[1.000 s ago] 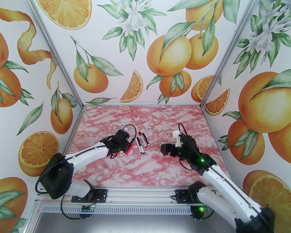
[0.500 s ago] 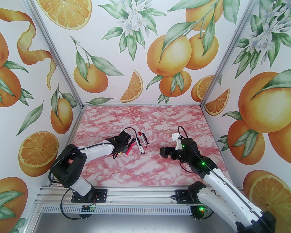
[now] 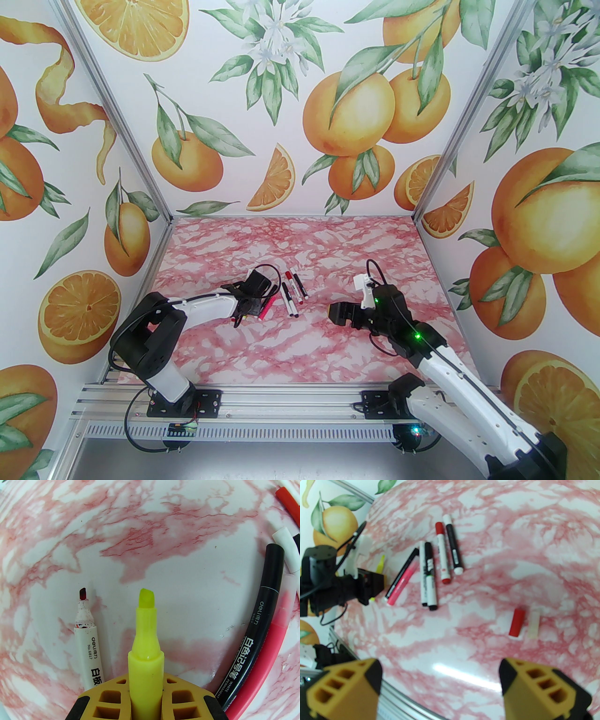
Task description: Open the pen caps
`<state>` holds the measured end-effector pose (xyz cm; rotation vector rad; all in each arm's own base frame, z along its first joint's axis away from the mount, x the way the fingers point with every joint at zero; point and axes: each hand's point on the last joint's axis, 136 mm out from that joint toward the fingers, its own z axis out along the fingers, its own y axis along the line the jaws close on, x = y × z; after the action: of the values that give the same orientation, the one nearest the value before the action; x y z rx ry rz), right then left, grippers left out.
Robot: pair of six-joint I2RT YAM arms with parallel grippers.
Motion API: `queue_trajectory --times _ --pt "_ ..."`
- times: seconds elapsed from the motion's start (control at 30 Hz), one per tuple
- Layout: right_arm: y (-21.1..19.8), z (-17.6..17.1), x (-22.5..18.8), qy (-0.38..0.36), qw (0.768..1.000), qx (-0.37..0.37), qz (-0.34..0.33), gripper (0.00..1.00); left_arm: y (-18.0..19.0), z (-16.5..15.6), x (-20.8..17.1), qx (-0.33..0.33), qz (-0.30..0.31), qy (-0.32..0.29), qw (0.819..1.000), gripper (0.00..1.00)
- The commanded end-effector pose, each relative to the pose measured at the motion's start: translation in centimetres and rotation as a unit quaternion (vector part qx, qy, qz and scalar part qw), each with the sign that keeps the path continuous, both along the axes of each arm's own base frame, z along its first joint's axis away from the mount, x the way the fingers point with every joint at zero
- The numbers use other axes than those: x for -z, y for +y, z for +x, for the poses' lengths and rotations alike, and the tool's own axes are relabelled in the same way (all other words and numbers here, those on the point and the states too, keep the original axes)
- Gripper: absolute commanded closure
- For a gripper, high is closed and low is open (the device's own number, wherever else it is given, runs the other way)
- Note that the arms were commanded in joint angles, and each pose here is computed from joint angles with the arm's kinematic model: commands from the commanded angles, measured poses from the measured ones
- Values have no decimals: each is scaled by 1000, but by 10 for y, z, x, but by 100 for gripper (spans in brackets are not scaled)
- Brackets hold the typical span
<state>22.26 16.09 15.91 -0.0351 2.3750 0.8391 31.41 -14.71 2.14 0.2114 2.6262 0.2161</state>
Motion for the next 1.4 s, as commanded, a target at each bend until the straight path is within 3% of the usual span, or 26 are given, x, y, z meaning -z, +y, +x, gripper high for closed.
queue_trajectory --times 0.0,0.4,0.67,0.83,1.37 --pt "1 1 2 1 1000 2 7 12 7 2 0 -14 9 -5 1000 75" --pt "2 0 4 3 1000 -1 10 13 -2 2 -31 -4 -18 -25 1000 70" --pt "4 -4 3 3 1000 -7 18 12 -42 -6 -58 73 -110 -12 991 68" --pt "6 -3 1 1 1000 -10 22 12 -68 0 -56 121 -150 16 981 67" --pt "6 -10 1 1 1000 -20 19 12 -70 27 -14 135 -126 67 980 66"
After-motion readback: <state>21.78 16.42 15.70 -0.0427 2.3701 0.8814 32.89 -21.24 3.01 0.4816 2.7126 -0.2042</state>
